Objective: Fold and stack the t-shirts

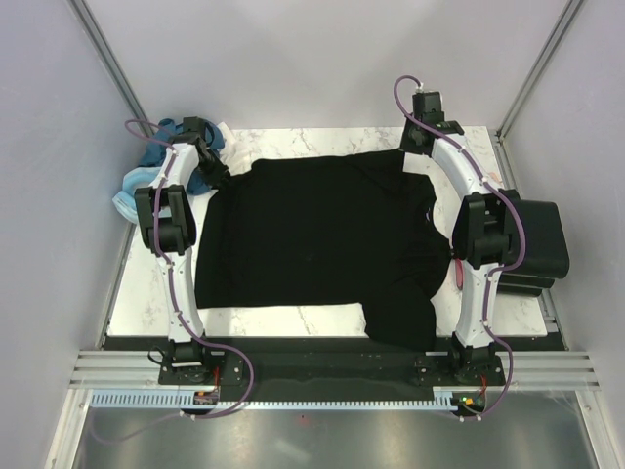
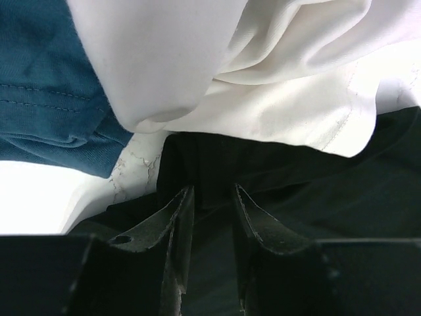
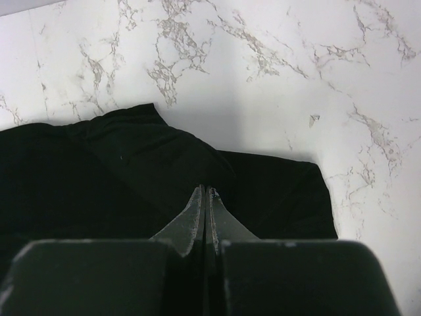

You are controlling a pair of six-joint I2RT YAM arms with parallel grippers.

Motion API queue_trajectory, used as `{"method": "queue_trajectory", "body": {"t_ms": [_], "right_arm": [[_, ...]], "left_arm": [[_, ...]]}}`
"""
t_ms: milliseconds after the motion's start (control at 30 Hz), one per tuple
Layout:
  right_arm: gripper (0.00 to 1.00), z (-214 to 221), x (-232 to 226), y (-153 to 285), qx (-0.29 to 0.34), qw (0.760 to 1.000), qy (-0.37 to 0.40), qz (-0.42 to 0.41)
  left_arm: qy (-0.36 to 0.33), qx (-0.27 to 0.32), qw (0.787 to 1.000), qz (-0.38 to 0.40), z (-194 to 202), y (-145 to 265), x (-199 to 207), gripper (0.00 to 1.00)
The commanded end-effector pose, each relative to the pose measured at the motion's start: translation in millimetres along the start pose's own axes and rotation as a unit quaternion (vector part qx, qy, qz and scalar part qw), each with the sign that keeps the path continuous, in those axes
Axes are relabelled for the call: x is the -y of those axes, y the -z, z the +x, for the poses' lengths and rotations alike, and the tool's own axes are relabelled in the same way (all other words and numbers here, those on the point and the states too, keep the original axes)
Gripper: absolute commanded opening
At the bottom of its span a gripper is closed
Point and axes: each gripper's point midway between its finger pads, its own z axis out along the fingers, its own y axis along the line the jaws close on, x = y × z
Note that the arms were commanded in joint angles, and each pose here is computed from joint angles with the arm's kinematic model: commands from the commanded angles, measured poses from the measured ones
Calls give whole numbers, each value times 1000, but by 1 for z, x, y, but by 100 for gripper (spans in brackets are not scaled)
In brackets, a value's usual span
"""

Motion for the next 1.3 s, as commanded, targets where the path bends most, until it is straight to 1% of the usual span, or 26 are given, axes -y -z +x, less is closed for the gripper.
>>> {"method": "queue_trajectory", "body": {"t_ms": [0, 167, 267, 400, 600, 833, 1167, 1267], "right_arm": [[0, -11, -5, 1, 12, 1000, -7, -9], [0, -10, -6, 1, 12, 1000, -7, -9], [0, -10, -5, 2, 12, 1000, -6, -7], [0, -10, -4, 3, 12, 1000, -5, -4], [0, -10, -4, 3, 12, 1000, -10, -3], [0, -16, -2, 11, 21, 1000, -6, 1], [0, -19, -5, 10, 23, 1000, -5, -7], [0, -23, -6, 10, 27, 1000, -6, -10]], "left_arm": [[-22, 28, 999, 26, -14, 32, 15, 37], [-20, 19, 1000, 14, -11, 17, 9, 36], [-18, 24, 999, 12, -14, 14, 9, 29], [-18, 24, 1000, 9, -14, 10, 8, 2], [-18, 36, 999, 9, -20, 13, 9, 2], [-3, 100, 995, 18, -48, 44, 21, 2], [15, 130, 990, 47, -61, 76, 37, 2], [13, 133, 990, 48, -62, 78, 38, 2]]}}
